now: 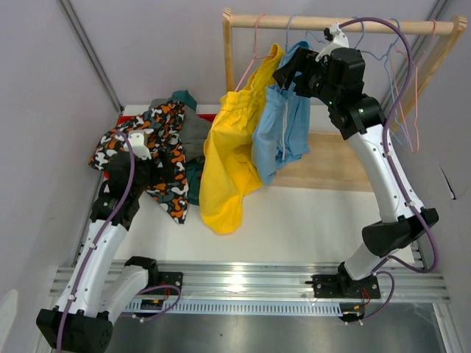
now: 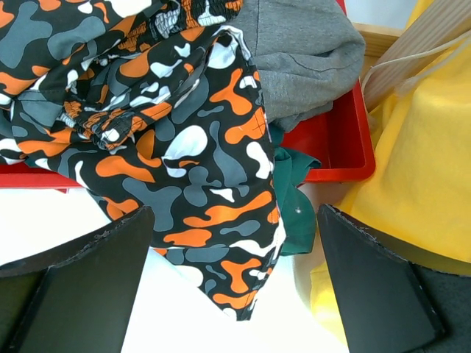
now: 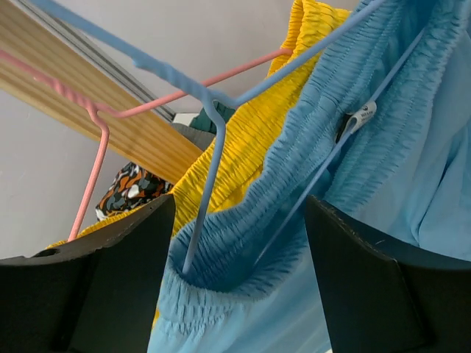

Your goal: Remove the shorts from the hanger

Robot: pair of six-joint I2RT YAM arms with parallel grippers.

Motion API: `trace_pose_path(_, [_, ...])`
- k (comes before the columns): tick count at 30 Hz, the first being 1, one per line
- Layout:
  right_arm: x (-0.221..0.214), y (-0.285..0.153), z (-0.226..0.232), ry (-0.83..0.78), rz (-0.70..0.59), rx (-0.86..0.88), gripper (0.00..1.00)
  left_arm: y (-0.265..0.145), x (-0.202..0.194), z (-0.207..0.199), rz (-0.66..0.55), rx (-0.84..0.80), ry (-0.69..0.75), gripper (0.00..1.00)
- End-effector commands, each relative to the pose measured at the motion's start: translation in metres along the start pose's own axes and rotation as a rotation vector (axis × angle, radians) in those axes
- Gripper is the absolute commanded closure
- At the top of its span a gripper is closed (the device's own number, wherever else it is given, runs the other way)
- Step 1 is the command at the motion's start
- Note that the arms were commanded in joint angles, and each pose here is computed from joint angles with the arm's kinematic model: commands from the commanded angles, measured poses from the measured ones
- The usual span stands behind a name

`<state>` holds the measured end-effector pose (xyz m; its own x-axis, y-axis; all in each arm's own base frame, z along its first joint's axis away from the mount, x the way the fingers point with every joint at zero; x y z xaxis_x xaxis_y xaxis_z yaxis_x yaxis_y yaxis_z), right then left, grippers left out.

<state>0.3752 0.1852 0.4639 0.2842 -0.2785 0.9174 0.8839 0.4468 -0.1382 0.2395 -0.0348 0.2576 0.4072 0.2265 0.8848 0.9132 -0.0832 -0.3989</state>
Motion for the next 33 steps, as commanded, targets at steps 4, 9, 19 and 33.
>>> trace_pose_path(4, [0.033,0.006,0.016,-0.01,-0.146,0.062,0.3,-0.004,0.01,-0.009,-0.055,-0.05,-0.014,0.01])
trace_pose_path(9, [0.02,0.025,0.015,-0.003,-0.12,0.06,0.39,-0.005,0.011,-0.011,-0.055,-0.056,-0.012,0.01])
trace_pose_path(19, [0.018,0.029,0.016,-0.001,-0.119,0.055,0.74,-0.005,0.01,-0.011,-0.054,-0.054,-0.011,0.01])
trace_pose_path(33, [0.037,-0.055,0.025,-0.003,-0.207,0.05,1.0,-0.051,0.04,-0.123,-0.155,-0.41,0.16,0.01])
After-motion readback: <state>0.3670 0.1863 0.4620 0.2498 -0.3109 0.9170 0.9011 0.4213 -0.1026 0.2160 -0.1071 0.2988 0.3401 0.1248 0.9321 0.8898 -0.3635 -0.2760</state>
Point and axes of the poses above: each gripper's point midway between its finger pads, its own y axis out along the fingers, its own z axis along the line the jaws close on, x = y × z, the point moved 6 cm from there along -y, back along the fingers, and after that the axes turned 6 degrees about -y, right-handed, at the moved point
